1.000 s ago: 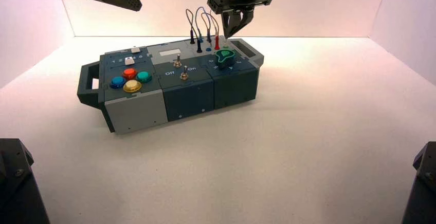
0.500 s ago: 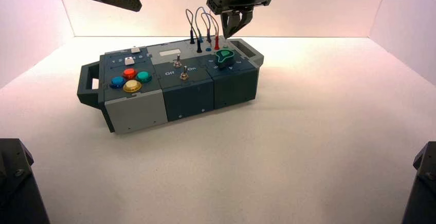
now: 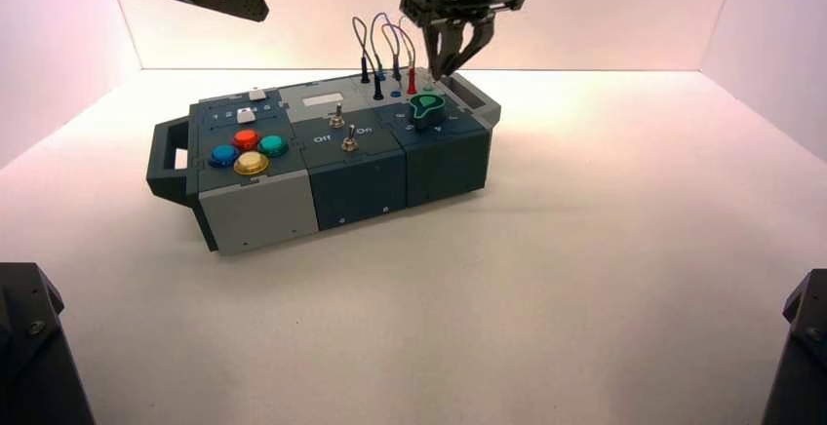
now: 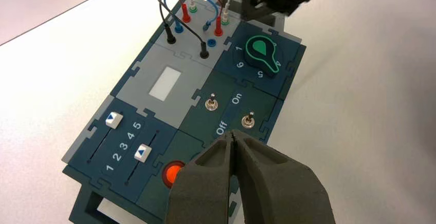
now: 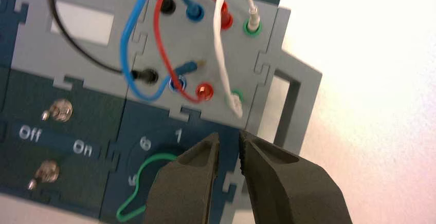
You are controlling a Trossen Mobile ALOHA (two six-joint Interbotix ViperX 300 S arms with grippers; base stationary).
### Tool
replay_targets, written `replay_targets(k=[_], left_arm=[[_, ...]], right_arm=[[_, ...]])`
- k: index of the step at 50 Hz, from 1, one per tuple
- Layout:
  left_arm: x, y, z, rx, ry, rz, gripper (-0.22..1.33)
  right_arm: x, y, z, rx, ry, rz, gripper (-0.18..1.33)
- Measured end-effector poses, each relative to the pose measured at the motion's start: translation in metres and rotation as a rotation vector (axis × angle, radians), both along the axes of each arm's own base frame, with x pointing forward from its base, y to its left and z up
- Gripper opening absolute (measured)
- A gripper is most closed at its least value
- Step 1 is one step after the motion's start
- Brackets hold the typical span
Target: Insert the white wire.
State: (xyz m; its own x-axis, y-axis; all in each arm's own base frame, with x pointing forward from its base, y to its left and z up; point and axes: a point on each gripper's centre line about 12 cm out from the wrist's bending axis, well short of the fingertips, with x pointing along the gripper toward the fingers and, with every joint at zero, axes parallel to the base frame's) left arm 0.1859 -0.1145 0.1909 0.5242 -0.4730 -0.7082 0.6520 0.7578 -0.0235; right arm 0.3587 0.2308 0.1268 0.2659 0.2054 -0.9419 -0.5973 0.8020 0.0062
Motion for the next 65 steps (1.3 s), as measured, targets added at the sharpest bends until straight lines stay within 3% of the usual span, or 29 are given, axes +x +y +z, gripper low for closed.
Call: replay_targets(k=[18,29,44,55,65], left_arm=[[0.0,0.001,0.004,-0.009,-0.025,0.006,-0.16],[0.001,0.003,0.001,-0.005,-0.026,0.019,-0.16],[0.002,0.005,-0.002,-0.001,-0.031,0.03,-0.16],[0.001,0.005,-0.004,0.001,-0.024,0.032,-0.16],[0.0,0.006,-0.005,0.002,-0.024,0.03,-0.16]], right_arm=[[-0.014,-0.013,0.032,-0.03,-0.032,0.03,0.48],[-0.022,-0.019,0.051,-0.017,-0.065,0.033,0.48],[-0.026,-0.021,0.051,-0.022,-0.056,0.033,0.48],[-0.028,-0.022,0.064,-0.003,-0.086,0.031,0.48],[-0.029,-0.023,0.065,-0.003,-0.087,0.031,0.48]])
